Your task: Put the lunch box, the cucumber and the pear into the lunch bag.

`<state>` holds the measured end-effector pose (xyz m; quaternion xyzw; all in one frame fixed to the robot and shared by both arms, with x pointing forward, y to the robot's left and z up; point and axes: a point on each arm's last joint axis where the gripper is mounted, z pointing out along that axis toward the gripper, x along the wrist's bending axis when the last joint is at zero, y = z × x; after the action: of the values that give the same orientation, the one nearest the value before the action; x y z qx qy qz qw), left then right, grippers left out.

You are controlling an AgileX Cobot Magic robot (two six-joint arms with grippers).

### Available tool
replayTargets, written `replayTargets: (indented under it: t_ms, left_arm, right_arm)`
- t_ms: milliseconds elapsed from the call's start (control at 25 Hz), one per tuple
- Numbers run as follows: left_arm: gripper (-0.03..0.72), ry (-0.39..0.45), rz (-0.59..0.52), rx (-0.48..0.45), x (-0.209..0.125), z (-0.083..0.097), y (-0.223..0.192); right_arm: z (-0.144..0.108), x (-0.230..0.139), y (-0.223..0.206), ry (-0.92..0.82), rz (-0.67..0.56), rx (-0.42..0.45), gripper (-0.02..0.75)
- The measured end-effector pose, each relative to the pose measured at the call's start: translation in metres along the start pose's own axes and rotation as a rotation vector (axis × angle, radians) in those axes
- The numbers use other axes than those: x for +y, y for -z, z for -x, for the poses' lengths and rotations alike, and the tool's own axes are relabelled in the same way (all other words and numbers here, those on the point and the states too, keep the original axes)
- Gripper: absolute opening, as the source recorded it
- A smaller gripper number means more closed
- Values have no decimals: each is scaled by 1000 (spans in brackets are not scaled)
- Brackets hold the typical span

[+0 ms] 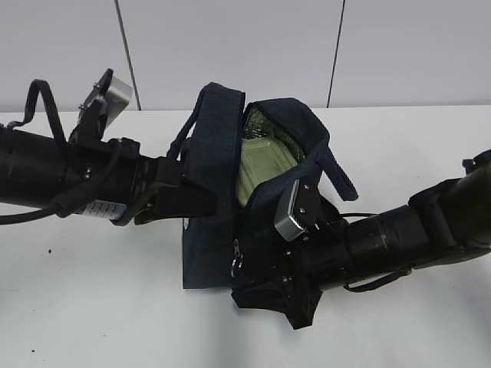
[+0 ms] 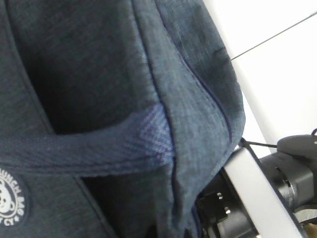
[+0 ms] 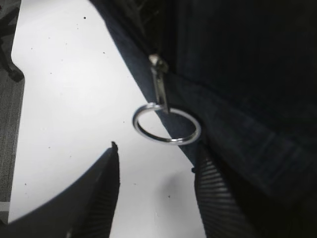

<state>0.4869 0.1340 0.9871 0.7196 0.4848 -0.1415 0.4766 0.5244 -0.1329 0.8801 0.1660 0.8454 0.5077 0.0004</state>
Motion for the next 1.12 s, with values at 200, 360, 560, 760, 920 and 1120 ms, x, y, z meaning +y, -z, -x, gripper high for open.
replayTargets:
  t_ms: [200,360,560,760,920,1120]
  left_arm:
    - [15,-2,-2,1,0,0,0]
    - [14,-2,-2,1,0,0,0]
    - [13,-2,-2,1,0,0,0]
    - [13,-2,-2,3,0,-1,0]
    - [13,0,0,5,0,-1,0]
    - [13,0,-7,-12,0,0,0]
  right_arm:
    - [2,3,0,11,4,-1,396]
    - [2,4,0,1,6,-2,396]
    - [8,11,-1,-30,19,-8,396]
    - [15,19,-2,-22,25,-27,395]
    - [16,20,-2,-28,23,-33,361]
    - [17,20,-3,-31,19,-38,304]
